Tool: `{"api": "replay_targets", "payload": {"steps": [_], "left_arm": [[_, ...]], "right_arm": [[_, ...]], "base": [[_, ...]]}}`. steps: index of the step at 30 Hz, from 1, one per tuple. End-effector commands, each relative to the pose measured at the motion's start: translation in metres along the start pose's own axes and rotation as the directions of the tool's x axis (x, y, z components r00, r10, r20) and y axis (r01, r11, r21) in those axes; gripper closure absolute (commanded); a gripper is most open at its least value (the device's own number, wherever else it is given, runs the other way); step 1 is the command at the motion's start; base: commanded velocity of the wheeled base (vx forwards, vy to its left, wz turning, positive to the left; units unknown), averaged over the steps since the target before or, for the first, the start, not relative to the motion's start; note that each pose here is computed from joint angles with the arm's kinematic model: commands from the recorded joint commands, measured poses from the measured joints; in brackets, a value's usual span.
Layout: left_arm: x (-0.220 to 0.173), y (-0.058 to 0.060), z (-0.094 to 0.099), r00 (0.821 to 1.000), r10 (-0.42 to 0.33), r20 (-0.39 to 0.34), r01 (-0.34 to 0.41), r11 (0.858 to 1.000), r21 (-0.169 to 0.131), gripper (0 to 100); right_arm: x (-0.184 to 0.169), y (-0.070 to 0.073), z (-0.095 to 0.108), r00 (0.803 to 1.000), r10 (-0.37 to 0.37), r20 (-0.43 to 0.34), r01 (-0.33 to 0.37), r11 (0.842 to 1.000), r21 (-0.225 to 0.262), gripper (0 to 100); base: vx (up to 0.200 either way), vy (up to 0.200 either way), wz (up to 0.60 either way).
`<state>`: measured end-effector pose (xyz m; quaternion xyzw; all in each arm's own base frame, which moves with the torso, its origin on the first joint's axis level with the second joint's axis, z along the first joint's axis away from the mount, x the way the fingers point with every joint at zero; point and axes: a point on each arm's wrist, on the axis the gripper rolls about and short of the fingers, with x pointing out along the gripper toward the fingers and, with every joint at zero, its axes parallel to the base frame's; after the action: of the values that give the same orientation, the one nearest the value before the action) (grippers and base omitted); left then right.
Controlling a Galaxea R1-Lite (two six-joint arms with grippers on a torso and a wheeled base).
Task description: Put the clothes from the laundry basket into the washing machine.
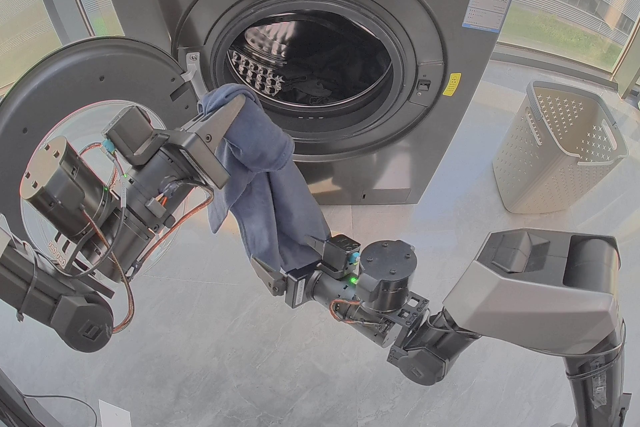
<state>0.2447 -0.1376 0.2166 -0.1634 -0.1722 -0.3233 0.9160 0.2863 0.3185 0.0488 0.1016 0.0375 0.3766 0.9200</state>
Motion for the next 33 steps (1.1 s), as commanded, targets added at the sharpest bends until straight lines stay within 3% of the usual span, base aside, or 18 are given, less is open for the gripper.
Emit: {"api": "replay_targets", "payload": {"steps": [1, 6, 14, 19, 20, 30, 33], "left_arm": [[0.0, -0.001, 0.001, 1.0, -0.002, 0.004, 0.002, 1.0, -0.001, 100], [0.001, -0.001, 0.001, 1.0, -0.003, 0.007, 0.003, 1.0, -0.002, 100], [0.0, -0.001, 0.001, 1.0, -0.006, 0.006, 0.006, 1.0, -0.002, 100], [0.0, -0.002, 0.003, 1.0, -0.008, 0.01, 0.008, 1.0, -0.005, 100], [-0.001, -0.002, 0.003, 1.0, -0.008, 0.008, 0.008, 1.0, -0.005, 100], [-0.002, 0.003, 0.0, 1.0, 0.008, -0.004, -0.008, 1.0, -0.006, 100], [-0.006, 0.013, -0.002, 0.999, 0.044, -0.016, -0.044, 0.999, 0.007, 100]], "right_arm": [[0.018, 0.002, -0.012, 1.0, 0.011, 0.006, -0.011, 1.0, -0.001, 0], [0.02, 0.01, -0.017, 1.0, 0.024, -0.014, -0.024, 1.0, 0.0, 0], [0.046, -0.018, -0.024, 1.0, -0.031, 0.001, 0.031, 1.0, -0.001, 0], [0.058, -0.019, -0.031, 0.999, -0.033, 0.022, 0.033, 0.999, -0.001, 0], [0.06, -0.019, -0.033, 0.999, -0.034, 0.025, 0.034, 0.999, -0.001, 100], [0.057, -0.016, -0.023, 0.997, -0.025, 0.067, 0.024, 1.0, 0.004, 100], [0.037, -0.013, 0.005, 0.995, -0.022, 0.099, 0.022, 1.0, 0.006, 100]], "base": [[0.0, 0.0, 0.0], [0.0, 0.0, 0.0], [0.0, 0.0, 0.0], [0.0, 0.0, 0.0], [0.0, 0.0, 0.0], [0.0, 0.0, 0.0], [0.0, 0.0, 0.0]]}}
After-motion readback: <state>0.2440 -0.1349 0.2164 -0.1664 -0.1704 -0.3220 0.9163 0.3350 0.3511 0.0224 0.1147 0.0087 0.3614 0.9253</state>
